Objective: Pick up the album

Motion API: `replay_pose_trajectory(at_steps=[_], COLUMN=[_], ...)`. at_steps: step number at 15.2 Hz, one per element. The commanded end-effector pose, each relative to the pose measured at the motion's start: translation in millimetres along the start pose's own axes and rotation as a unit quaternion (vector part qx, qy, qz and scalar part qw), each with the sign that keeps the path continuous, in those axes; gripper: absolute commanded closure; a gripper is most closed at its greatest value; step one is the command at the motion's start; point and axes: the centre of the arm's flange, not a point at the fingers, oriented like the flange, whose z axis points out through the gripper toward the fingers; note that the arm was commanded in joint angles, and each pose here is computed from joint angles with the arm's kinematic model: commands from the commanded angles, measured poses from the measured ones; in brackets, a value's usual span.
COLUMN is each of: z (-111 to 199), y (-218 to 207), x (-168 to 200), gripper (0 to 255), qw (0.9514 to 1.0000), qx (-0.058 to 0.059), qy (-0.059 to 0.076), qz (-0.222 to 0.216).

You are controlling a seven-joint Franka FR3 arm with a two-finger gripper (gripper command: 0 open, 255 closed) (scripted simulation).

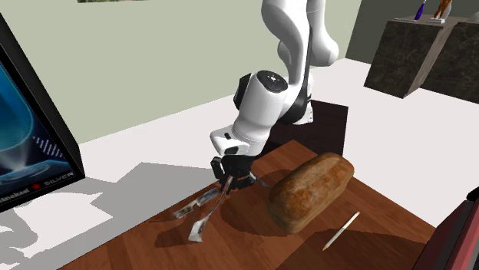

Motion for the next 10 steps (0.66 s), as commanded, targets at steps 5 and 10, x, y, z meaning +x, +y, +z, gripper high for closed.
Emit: replay_pose_trajectory(at_steps=[5, 10], z=[-30.6, -46.4], y=[9.4, 14.3], x=[1.3, 3.2], gripper=[255, 255], qw=[1.0000, 1.0000], qx=[0.000, 0.000], qy=[0.000, 0.000], qz=[0.000, 0.000])
